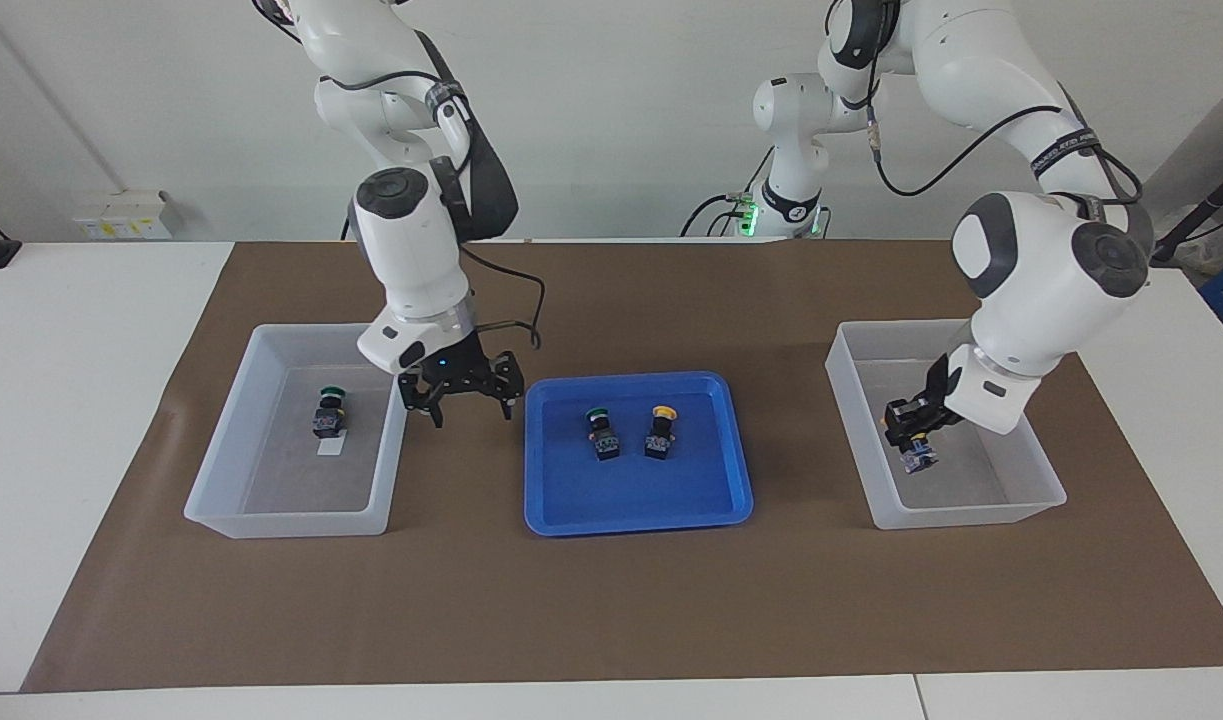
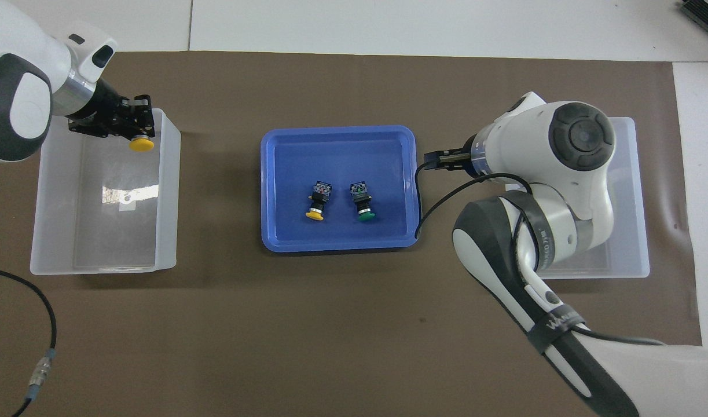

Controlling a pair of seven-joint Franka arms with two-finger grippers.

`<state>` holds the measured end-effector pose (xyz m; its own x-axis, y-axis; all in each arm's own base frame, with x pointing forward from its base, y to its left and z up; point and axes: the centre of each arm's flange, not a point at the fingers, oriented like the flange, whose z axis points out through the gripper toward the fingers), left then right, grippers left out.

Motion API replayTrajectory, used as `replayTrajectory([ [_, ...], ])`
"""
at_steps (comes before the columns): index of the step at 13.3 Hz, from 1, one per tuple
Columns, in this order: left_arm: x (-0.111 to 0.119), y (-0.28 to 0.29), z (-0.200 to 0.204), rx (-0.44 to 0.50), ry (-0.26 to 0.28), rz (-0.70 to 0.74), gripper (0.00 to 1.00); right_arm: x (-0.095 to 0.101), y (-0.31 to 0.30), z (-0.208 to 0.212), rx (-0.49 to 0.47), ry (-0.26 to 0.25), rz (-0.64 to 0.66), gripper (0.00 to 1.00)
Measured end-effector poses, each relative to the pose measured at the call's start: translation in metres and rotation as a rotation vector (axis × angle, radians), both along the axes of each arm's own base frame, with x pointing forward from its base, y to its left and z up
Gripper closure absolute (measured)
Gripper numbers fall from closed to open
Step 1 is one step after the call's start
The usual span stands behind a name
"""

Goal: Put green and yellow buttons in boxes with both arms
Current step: 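Lower the yellow button into the bin while the right gripper grasps another green button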

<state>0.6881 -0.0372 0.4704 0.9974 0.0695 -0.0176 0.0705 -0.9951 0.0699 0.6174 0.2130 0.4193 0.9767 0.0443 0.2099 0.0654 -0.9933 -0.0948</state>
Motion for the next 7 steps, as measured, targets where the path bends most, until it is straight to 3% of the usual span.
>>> replayTrajectory([
  [3, -0.003, 0.043, -0.01, 0.039, -0.02, -0.121, 0.67, -0.001, 0.037, -0.02, 0.036, -0.016, -0.008, 0.0],
  [5, -0.016, 0.054, -0.045, 0.048, -0.051, -0.132, 0.67, -0.005, 0.063, -0.038, 0.055, -0.026, 0.01, 0.0],
  [7, -0.037, 0.055, -0.083, 0.051, -0.043, -0.134, 0.67, -0.016, 0.097, -0.062, 0.079, -0.022, 0.018, 0.0],
])
